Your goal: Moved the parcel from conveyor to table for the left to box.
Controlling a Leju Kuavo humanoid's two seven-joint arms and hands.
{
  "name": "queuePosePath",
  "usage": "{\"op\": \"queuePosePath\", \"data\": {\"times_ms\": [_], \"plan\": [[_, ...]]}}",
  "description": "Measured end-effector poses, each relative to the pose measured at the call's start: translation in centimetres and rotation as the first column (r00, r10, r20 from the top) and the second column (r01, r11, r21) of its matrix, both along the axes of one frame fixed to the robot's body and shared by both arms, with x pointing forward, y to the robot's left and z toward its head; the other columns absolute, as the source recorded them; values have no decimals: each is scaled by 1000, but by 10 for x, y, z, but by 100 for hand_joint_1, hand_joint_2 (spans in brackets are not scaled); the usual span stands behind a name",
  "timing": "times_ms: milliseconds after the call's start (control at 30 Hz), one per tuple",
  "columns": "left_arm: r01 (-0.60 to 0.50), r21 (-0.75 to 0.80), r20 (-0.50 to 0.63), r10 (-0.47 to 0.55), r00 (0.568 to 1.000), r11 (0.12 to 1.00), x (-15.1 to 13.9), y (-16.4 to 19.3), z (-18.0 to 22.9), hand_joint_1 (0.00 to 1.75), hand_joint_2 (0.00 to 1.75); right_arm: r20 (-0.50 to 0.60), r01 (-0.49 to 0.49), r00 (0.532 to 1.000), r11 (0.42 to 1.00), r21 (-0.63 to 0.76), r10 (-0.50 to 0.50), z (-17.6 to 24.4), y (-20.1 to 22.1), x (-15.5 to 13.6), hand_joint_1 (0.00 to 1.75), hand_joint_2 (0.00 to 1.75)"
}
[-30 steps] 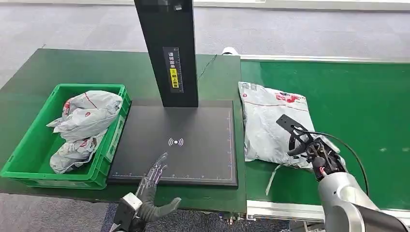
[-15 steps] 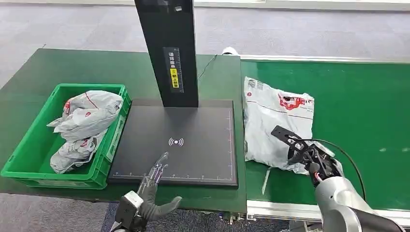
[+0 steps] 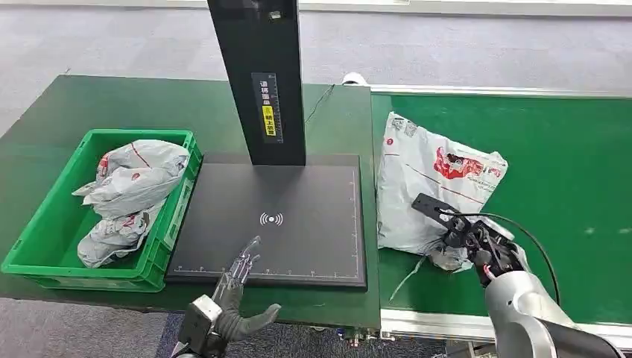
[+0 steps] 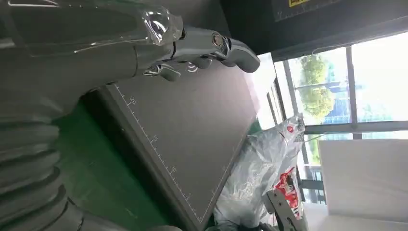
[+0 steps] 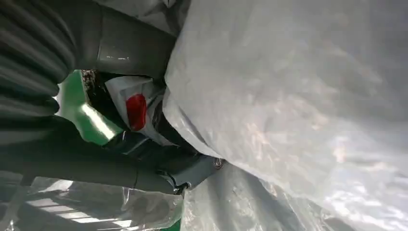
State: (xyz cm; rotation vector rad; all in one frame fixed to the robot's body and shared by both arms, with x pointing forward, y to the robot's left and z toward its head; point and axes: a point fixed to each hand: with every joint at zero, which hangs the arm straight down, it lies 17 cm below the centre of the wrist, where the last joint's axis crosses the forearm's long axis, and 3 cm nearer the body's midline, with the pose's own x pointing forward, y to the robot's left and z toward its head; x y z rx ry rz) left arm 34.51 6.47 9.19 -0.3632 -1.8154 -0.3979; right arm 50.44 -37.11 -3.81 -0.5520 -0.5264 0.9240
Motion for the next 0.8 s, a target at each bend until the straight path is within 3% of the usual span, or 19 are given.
{"op": "queuePosePath", "data": {"times_ms": [200, 367, 433, 567, 700, 800], "plan": [[-5, -2, -3, 5, 1000, 1000, -4, 2, -2, 0, 175, 283, 7, 959, 997, 78, -29, 41, 7, 45, 175, 175], [-9, -4, -3, 9, 1000, 1000, -7, 4, -2, 0, 175, 314, 13, 948, 995, 98, -44, 51, 9, 53, 175, 175], [-10, -4, -4, 10, 1000, 1000, -7, 4, -3, 0, 175, 409, 37, 908, 990, 137, -90, 67, 7, 65, 175, 175], [-27, 1, 1, 27, 1000, 1000, -9, 7, -2, 0, 175, 700, 95, 637, 935, 343, -322, 152, -16, 100, 175, 175], [-50, 6, 8, 50, 999, 999, -8, 10, -2, 0, 175, 733, 34, 384, 802, 597, -562, 213, -39, 110, 175, 175], [-62, 7, 12, 61, 998, 998, -8, 11, -2, 0, 175, 682, -25, 234, 697, 717, -693, 236, -58, 106, 175, 175]]}}
